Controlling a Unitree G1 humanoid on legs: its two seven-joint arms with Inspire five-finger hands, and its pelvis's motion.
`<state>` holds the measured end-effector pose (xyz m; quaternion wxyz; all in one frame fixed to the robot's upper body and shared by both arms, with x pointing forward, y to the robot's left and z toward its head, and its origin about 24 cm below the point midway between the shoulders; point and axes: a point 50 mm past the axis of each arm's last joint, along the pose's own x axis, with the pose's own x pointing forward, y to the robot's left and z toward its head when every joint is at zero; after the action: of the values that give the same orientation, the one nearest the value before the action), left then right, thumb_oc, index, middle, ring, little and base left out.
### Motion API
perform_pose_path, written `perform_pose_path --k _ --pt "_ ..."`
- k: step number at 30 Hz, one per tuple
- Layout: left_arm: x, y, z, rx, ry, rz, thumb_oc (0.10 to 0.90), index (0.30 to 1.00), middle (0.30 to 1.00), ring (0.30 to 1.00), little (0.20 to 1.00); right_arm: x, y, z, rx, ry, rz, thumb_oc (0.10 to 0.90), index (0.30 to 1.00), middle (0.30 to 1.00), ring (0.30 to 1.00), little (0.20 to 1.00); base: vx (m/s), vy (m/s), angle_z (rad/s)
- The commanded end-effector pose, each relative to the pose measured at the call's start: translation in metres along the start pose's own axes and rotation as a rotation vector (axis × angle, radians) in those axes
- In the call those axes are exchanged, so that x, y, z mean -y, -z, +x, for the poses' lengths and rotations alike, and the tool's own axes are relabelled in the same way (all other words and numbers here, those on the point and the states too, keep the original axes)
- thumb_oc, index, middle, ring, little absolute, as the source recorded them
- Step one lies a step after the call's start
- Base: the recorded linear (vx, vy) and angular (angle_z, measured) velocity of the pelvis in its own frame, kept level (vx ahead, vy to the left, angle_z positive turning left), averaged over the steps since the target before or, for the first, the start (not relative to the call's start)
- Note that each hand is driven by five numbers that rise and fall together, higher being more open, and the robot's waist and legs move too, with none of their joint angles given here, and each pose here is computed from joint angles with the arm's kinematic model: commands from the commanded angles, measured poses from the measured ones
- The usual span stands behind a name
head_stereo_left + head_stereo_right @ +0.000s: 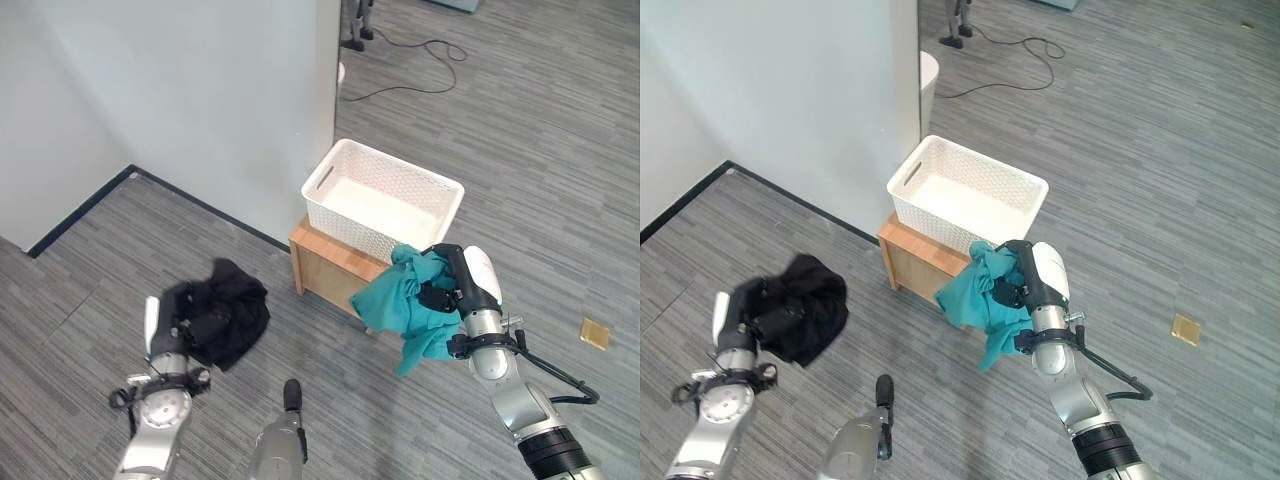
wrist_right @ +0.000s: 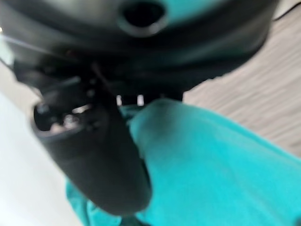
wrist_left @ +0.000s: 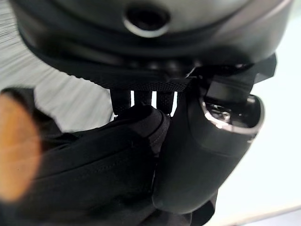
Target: Pick up bed clothes into laundry basket.
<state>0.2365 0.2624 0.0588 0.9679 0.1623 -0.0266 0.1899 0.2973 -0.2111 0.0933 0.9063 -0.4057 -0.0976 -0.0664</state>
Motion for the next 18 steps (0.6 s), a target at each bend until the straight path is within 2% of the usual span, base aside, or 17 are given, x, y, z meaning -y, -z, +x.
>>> perform_pose_path --k 1,3,4,7,11,18 --pt "0.004 -0.046 0.006 0.257 0.075 -0.003 0.4 0.3 0.3 0.3 0.3 0.091 -0.064 0.054 0.289 0.396 -0.068 0.4 0.3 0.3 0.3 0.3 0.22 0.222 0.11" --pt "0.005 -0.044 0.006 0.248 0.087 0.004 0.4 0.3 0.3 0.3 0.3 0.1 -0.067 0.059 0.291 0.433 -0.071 0.4 0.3 0.3 0.3 0.3 0.16 0.224 0.1" --pt "0.006 -0.044 0.006 0.248 0.107 0.013 0.4 0.3 0.3 0.3 0.3 0.12 -0.079 0.065 0.322 0.503 -0.098 0.4 0.3 0.3 0.3 0.3 0.2 0.309 0.15" --pt "0.003 -0.043 0.003 0.245 0.099 -0.002 0.4 0.3 0.3 0.3 0.3 0.144 -0.103 0.072 0.4 0.581 -0.142 0.4 0.3 0.3 0.3 0.3 0.22 0.246 0.26" --pt "0.01 -0.035 -0.001 0.214 0.161 0.002 0.4 0.3 0.3 0.3 0.3 0.169 -0.112 0.073 0.427 0.618 -0.222 0.4 0.3 0.3 0.3 0.3 0.29 -0.014 0.06" --pt "0.015 -0.027 0.001 0.185 0.208 0.026 0.4 0.3 0.3 0.3 0.3 0.174 -0.098 0.08 0.349 0.573 -0.268 0.4 0.3 0.3 0.3 0.3 0.16 -0.088 0.8"
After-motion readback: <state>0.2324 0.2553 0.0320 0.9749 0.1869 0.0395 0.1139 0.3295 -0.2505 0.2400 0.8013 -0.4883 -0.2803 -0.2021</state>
